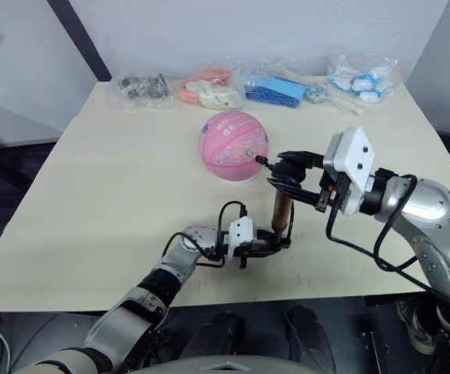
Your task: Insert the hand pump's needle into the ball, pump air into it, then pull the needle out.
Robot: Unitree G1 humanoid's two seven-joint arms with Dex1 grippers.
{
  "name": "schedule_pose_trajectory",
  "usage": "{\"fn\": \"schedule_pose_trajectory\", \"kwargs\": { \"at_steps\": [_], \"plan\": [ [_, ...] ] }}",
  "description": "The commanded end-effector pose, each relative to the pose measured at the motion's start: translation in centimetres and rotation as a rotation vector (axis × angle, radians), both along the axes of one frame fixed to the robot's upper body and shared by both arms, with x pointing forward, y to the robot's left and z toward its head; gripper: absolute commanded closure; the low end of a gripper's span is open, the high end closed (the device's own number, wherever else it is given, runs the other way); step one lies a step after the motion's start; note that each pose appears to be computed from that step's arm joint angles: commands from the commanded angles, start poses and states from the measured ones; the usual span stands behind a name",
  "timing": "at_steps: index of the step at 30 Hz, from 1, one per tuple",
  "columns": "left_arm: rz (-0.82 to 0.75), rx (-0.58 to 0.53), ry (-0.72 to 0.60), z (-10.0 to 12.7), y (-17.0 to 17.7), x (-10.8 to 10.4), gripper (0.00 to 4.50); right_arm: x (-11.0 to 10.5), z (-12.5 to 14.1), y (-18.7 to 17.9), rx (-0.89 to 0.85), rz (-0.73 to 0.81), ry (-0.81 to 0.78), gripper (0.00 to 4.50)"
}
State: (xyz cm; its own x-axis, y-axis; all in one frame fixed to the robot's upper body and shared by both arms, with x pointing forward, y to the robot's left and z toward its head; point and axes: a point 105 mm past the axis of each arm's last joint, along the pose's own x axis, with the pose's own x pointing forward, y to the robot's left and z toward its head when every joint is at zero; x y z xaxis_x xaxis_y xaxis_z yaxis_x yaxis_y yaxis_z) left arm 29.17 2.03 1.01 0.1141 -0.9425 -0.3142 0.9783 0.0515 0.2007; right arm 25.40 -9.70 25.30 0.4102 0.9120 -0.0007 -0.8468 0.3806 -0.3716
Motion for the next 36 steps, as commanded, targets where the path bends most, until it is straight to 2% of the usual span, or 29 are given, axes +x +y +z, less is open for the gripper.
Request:
{"fn": "schedule_pose_trajectory", "kwargs": {
  "at_steps": [1, 6, 12, 20, 36],
  "plan": [
    [-0.035, 0.036, 0.027, -1.0, 0.1, -1.0, 3.38, -1.1, 3.9, -0.2, 0.038, 0.004, -0.129, 2.69],
    [-0.036, 0.033, 0.028, -1.0, 0.1, -1.0, 3.38, -1.0, 5.6, -0.4, 0.035, -0.011, -0.125, 2.69],
    [-0.037, 0.031, 0.030, -1.0, 0.1, -1.2, 3.38, -1.0, 5.1, -0.1, 0.010, -0.007, -0.102, 2.69],
    [-0.036, 0.029, 0.031, -1.0, 0.0, -1.2, 3.38, -0.4, -0.9, 0.1, -0.059, -0.028, -0.007, 2.69],
    [-0.029, 0.030, 0.033, -1.2, 0.2, -1.3, 3.38, 0.3, -10.8, 0.9, -0.090, -0.076, 0.079, 2.69]
  ]
}}
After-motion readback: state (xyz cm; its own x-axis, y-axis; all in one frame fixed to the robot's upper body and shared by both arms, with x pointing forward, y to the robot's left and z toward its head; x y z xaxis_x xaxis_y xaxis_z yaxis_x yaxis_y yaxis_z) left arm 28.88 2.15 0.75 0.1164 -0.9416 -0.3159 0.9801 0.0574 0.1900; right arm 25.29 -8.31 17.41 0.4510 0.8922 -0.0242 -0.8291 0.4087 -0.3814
